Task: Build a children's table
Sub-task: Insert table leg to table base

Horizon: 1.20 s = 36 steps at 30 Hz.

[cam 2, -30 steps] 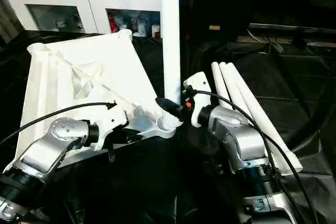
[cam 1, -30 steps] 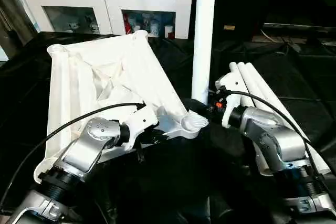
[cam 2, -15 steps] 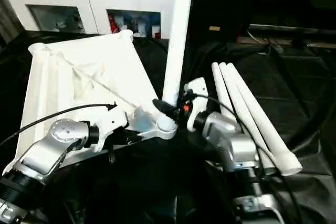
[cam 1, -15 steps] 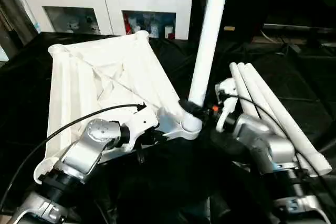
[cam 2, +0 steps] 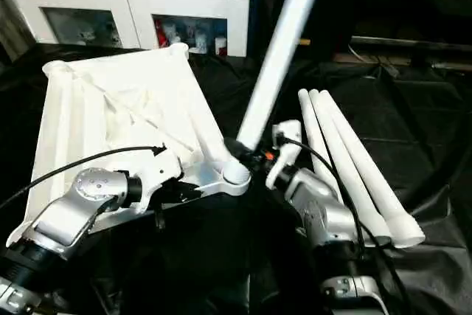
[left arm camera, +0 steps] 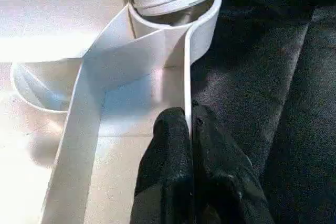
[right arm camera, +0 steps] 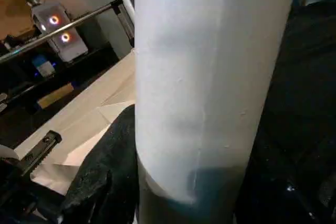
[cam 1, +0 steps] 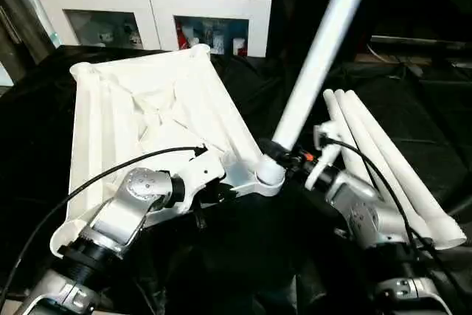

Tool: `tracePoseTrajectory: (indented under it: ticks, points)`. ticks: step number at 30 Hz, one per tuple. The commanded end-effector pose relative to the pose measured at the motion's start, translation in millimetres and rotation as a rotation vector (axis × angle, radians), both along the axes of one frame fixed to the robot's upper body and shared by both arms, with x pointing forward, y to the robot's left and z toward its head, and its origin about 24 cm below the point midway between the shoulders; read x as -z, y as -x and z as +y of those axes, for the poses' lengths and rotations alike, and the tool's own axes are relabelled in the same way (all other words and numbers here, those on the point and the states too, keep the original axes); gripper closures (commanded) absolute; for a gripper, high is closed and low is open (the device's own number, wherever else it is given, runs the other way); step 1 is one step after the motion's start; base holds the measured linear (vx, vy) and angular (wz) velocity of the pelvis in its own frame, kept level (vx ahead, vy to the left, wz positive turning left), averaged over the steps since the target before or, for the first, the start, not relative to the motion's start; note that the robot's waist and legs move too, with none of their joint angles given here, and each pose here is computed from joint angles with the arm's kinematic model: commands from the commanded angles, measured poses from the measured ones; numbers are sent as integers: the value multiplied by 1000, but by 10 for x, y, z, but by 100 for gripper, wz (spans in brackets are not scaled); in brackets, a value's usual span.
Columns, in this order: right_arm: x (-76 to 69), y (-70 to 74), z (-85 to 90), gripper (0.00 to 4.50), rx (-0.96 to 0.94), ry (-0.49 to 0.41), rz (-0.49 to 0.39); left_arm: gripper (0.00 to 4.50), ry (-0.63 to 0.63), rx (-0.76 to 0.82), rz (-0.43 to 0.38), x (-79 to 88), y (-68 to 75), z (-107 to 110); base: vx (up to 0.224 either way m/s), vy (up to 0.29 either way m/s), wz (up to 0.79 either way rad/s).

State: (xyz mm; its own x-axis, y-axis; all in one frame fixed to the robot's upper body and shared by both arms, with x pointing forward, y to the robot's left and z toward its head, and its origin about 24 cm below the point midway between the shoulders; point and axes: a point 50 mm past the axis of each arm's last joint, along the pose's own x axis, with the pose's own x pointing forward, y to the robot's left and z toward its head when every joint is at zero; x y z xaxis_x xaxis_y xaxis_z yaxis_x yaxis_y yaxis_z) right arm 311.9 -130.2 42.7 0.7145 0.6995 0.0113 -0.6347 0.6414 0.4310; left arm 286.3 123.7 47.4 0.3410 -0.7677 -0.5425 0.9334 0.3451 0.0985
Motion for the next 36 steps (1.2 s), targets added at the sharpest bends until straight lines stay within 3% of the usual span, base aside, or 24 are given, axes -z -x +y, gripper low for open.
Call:
tracePoseTrajectory:
  ticks: [1, 7, 16, 31, 36]
  points:
    - [128, 50, -173, 261, 65, 50, 31, 450, -33, 3, 8, 38, 3, 18, 0, 0, 0]
    - [55, 139, -200, 261, 26, 192, -67, 450, -40, 0, 6, 45, 3, 37, 0, 0, 0]
    - [9, 214, -176, 261, -38, 304, -133, 450, -41, 2, 6, 63, 11, 25, 0, 0, 0]
    - [-11, 281, -157, 261, -166, 412, -152, 450, -46, -8, 7, 91, 35, 43, 0, 0, 0]
    - [-50, 199, -126, 261, -158, 432, -157, 450, -49, -5, 7, 88, 41, 49, 0, 0, 0]
